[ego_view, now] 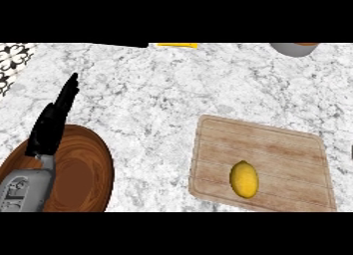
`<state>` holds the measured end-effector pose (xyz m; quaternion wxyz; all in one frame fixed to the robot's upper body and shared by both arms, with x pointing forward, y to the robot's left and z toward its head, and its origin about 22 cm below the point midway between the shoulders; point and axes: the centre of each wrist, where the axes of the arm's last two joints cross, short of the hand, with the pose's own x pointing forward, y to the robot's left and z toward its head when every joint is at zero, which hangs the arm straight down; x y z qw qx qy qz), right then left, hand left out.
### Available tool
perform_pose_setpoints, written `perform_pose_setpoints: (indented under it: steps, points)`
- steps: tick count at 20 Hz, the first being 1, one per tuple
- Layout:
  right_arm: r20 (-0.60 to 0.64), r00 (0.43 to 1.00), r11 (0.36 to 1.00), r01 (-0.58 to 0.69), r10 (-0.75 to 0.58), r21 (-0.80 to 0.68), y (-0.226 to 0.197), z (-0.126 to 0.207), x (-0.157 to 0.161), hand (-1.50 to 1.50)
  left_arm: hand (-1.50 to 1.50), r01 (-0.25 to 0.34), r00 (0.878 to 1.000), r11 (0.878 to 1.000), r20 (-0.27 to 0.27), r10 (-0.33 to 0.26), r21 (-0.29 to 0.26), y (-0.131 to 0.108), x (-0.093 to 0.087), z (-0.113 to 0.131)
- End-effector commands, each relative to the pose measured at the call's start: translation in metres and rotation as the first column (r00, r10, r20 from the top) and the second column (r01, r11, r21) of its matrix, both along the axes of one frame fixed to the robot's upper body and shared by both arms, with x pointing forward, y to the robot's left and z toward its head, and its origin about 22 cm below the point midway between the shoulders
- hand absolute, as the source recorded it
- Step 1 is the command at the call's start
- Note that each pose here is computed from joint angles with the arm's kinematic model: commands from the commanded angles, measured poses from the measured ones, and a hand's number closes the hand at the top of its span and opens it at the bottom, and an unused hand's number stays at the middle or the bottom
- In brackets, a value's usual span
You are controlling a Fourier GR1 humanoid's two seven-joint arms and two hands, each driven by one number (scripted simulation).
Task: Pick the croissant from the cutting board and place it in the tiered basket
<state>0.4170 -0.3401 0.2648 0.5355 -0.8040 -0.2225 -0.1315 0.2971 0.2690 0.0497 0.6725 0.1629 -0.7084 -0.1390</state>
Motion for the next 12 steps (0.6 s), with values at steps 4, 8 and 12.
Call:
perform_pose_setpoints:
  steps: [4, 8, 12]
  points:
    - [0.109, 0.982, 0.981, 0.142, -0.156, 0.131, 0.017, 0.030, 0.019, 1.50, 0.00, -0.027, 1.000, 1.000, -0.012, 0.027, -0.006, 0.024, -0.014, -0.013]
    - [-0.008, 0.988, 0.983, 0.156, -0.156, 0.092, 0.000, 0.014, 0.027, 1.50, 0.00, -0.053, 0.998, 0.998, -0.015, 0.053, -0.018, 0.008, 0.004, -0.001]
    - [-0.147, 0.955, 0.963, 0.267, -0.258, 0.046, -0.029, 0.013, 0.020, 1.50, 0.00, -0.060, 0.997, 0.998, -0.040, 0.060, 0.004, 0.024, -0.009, -0.015]
